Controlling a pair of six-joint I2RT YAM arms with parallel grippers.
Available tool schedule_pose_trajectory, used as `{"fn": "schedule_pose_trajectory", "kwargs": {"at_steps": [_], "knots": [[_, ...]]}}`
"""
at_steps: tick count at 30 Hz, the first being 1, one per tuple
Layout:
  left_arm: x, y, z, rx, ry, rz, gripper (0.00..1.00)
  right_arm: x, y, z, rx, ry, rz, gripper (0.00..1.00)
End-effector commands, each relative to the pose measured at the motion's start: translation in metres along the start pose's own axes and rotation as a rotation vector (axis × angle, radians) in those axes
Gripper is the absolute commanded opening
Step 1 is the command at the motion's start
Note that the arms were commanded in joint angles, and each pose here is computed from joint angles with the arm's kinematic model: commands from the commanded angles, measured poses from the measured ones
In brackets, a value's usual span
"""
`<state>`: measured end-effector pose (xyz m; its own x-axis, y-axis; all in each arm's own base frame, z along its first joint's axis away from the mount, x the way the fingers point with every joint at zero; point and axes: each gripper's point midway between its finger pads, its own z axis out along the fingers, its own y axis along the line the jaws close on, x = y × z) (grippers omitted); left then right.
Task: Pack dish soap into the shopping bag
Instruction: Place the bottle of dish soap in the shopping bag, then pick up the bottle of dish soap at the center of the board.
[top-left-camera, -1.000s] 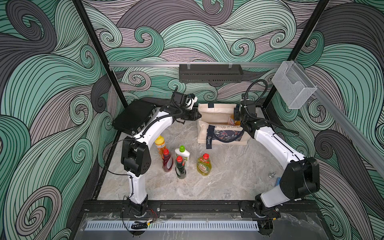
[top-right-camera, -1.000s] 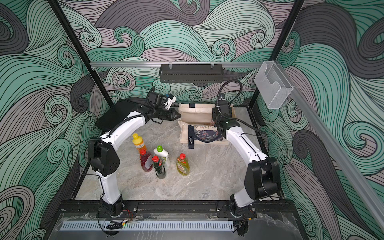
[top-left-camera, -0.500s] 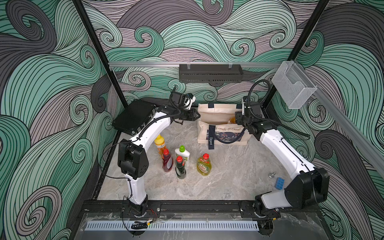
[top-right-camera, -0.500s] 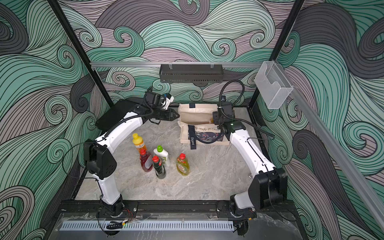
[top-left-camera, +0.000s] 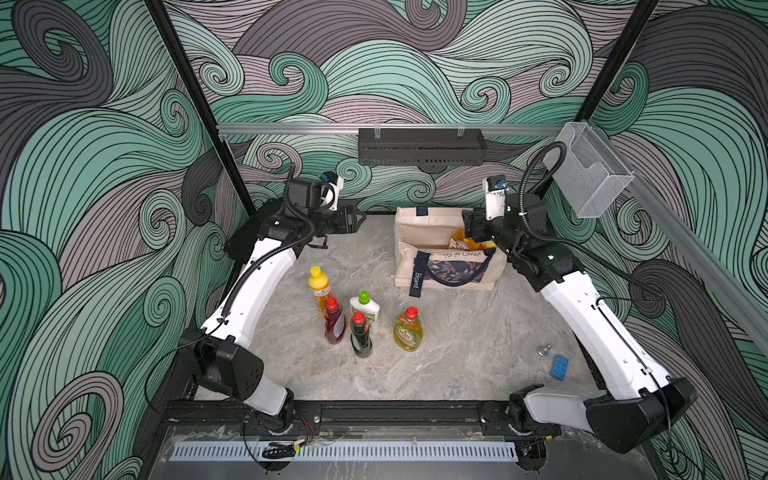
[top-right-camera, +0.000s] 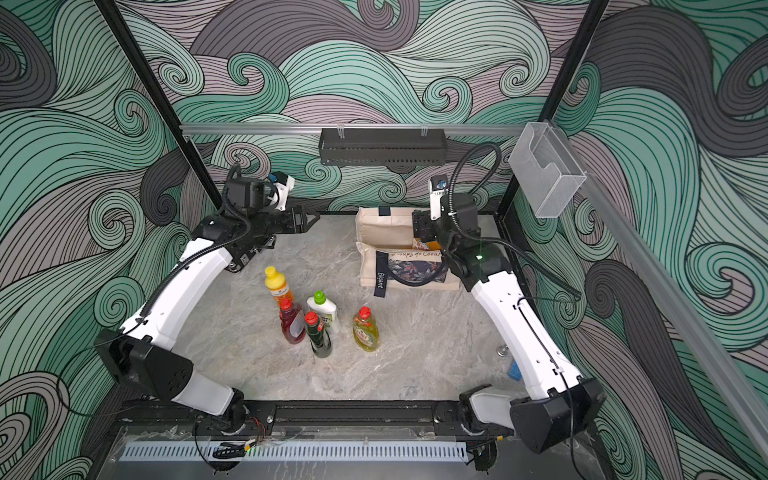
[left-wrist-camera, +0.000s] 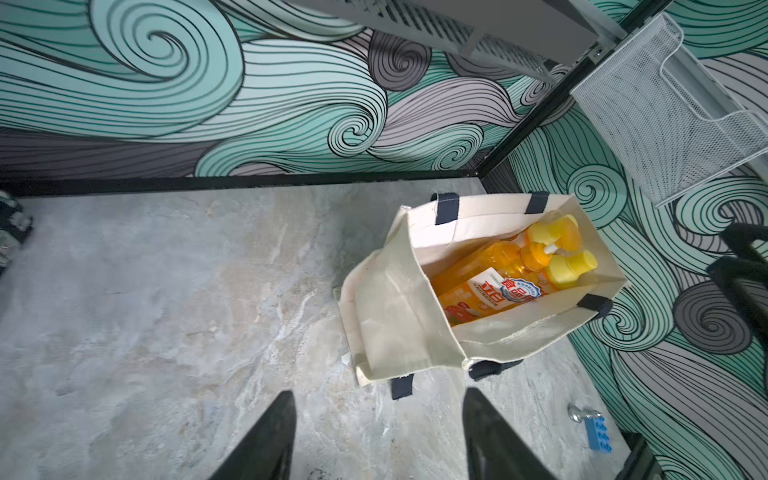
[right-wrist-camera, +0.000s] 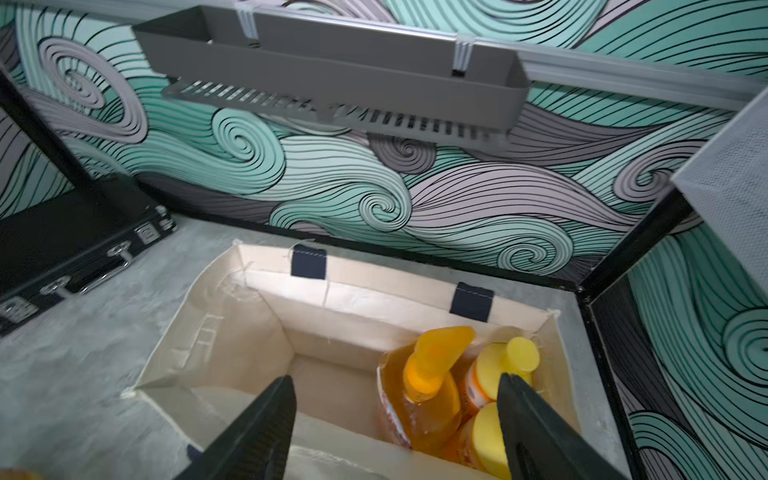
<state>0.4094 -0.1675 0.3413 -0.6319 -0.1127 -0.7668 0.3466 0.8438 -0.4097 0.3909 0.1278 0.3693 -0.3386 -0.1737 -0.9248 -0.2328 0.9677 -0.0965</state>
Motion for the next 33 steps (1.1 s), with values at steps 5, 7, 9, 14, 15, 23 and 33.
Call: {"fn": "schedule_pose_trajectory", "kwargs": {"at_steps": [5, 7, 9, 14, 15, 23, 33], "knots": [[0.007, 0.039, -0.042, -0.127, -0.048, -0.075, 0.81, -0.001, 0.072, -0.012, -0.263, -0.003, -0.113, 0.83], [0.01, 0.05, -0.05, -0.161, -0.057, -0.089, 0.83, -0.004, 0.093, -0.019, -0.347, -0.027, -0.117, 0.83], [0.012, 0.06, -0.057, -0.185, -0.063, -0.108, 0.85, -0.007, 0.115, -0.027, -0.442, -0.054, -0.126, 0.84], [0.018, 0.091, -0.081, -0.303, -0.091, -0.15, 0.87, -0.004, 0.177, -0.054, -0.709, -0.097, -0.206, 0.86], [0.018, 0.097, -0.087, -0.327, -0.107, -0.157, 0.89, -0.001, 0.19, -0.059, -0.764, -0.099, -0.225, 0.86], [0.02, 0.127, -0.102, -0.408, -0.143, -0.212, 0.91, 0.021, 0.272, -0.09, -1.073, -0.101, -0.302, 0.86], [0.018, 0.129, -0.093, -0.33, -0.166, -0.242, 0.93, 0.05, 0.329, -0.092, -1.206, -0.071, -0.365, 0.85]]}}
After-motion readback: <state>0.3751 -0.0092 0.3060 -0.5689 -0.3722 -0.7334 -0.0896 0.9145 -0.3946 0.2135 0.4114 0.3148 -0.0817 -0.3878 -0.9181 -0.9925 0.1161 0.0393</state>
